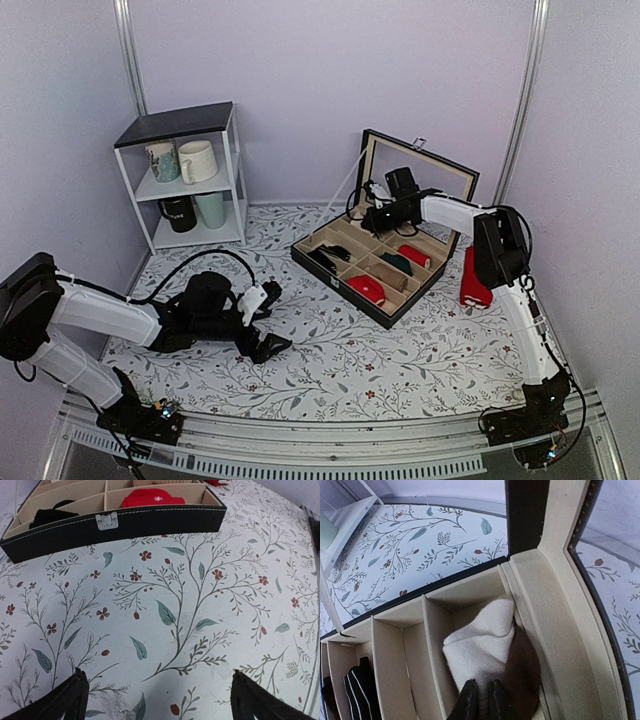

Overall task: Roll the socks
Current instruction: Adjust the pair of socks at the center of the board.

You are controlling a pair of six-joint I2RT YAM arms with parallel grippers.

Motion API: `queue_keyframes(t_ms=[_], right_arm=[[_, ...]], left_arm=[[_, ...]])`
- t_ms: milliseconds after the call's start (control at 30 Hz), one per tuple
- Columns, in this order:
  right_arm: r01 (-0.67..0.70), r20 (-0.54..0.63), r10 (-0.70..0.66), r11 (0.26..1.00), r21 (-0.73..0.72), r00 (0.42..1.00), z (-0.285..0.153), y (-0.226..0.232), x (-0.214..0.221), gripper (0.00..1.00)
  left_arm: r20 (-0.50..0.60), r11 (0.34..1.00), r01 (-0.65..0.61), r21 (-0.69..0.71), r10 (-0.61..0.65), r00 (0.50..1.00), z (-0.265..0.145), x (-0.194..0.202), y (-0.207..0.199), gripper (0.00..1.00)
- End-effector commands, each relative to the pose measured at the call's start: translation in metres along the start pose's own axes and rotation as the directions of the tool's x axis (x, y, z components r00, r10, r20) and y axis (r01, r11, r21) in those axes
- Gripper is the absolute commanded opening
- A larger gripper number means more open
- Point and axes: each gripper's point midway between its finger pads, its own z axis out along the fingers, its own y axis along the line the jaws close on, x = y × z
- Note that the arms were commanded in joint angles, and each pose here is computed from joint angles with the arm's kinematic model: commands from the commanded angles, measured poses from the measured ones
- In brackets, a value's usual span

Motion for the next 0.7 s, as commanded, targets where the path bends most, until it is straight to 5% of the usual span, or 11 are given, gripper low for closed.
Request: queue_keyframes(t_ms=[0, 200, 433, 667], right_arm=[[-0.095, -0.164, 0.105, 0.993, 0.063, 0.981, 0.027, -0.026, 0.061, 0.1], [-0.089, -0.152, 0.097, 0.994, 0.057, 0.984, 0.023, -0.023, 0.054, 0.13], [-0.032, 0.079, 0.027, 0.997, 0.073, 0.997, -0.017, -0.015, -0.023, 0.33], [0.027, 0.227, -0.04, 0.998, 0.061, 0.973, -0.067, 0.008, -0.073, 0.42]], left_arm=[[-0.01, 1.0, -0.001, -0.004, 0.001, 1.0, 0.002, -0.001, 0.005, 1.0], [-0.008, 1.0, -0.003, -0.007, 0.003, 1.0, 0.002, -0.002, 0.005, 0.99], [-0.001, 1.0, -0.003, -0.011, 0.003, 1.0, 0.001, -0.003, 0.006, 0.99], [0.0, 0.999, 0.004, -0.033, -0.004, 1.0, 0.002, -0.003, 0.01, 0.99]])
